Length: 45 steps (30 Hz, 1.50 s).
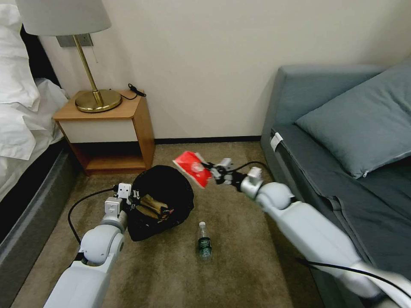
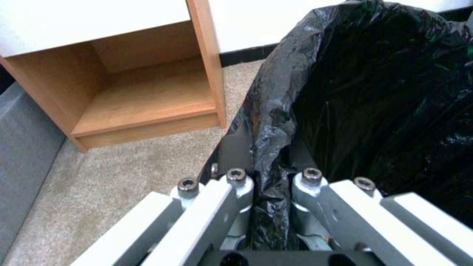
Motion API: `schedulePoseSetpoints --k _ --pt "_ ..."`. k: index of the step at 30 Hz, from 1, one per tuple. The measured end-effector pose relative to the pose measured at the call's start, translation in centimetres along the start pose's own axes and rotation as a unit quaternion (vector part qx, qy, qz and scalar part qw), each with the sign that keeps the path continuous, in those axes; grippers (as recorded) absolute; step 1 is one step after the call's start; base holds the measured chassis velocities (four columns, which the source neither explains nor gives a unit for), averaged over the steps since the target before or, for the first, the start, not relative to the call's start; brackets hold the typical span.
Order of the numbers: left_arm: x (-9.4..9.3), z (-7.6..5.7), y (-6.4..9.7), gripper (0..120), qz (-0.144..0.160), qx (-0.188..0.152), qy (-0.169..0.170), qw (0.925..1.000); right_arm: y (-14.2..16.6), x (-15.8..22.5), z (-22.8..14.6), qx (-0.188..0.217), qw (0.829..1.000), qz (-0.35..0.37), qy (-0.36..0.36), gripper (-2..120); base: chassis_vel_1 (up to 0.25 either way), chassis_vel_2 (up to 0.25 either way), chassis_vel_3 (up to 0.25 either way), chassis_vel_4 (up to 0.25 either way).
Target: Pick up the trash bin, then pick up the garbage on the floor and place it into the trash bin.
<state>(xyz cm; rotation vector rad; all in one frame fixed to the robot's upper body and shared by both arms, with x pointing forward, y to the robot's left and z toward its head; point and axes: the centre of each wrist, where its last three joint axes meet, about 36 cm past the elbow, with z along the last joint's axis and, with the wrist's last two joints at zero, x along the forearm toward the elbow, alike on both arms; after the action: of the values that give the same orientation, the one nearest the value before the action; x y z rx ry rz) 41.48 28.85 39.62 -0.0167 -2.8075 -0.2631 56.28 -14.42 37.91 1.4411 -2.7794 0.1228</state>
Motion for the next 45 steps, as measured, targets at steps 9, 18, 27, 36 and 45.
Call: schedulePoseSetpoints --k 9,18,27,36,45 --pt "0.2 -0.2 0.3 4 -0.003 -0.001 -0.006 1.0 3.9 -2.1 2.6 -0.014 0.999 -0.022 0.019 0 0.0 0.0 0.0 0.0" --pt "0.0 -0.6 0.5 4 -0.005 0.0 -0.01 0.9999 5.3 -1.6 4.1 -0.008 0.999 -0.024 0.036 0 0.0 0.0 0.0 0.0" --pt "-0.3 -0.5 0.3 4 -0.006 0.003 -0.008 1.0 5.7 -0.9 4.7 0.002 0.999 -0.024 0.044 36 0.0 0.0 0.0 0.0" --pt "-0.3 -0.2 0.6 4 -0.009 0.001 -0.005 0.9999 5.1 0.1 3.7 0.012 0.999 -0.009 0.039 67 0.0 0.0 0.0 0.0" --pt "-0.3 -0.2 1.9 4 -0.018 -0.003 -0.005 0.9998 0.6 5.6 4.9 0.087 0.991 -0.03 0.101 99 0.0 0.0 0.0 0.0"
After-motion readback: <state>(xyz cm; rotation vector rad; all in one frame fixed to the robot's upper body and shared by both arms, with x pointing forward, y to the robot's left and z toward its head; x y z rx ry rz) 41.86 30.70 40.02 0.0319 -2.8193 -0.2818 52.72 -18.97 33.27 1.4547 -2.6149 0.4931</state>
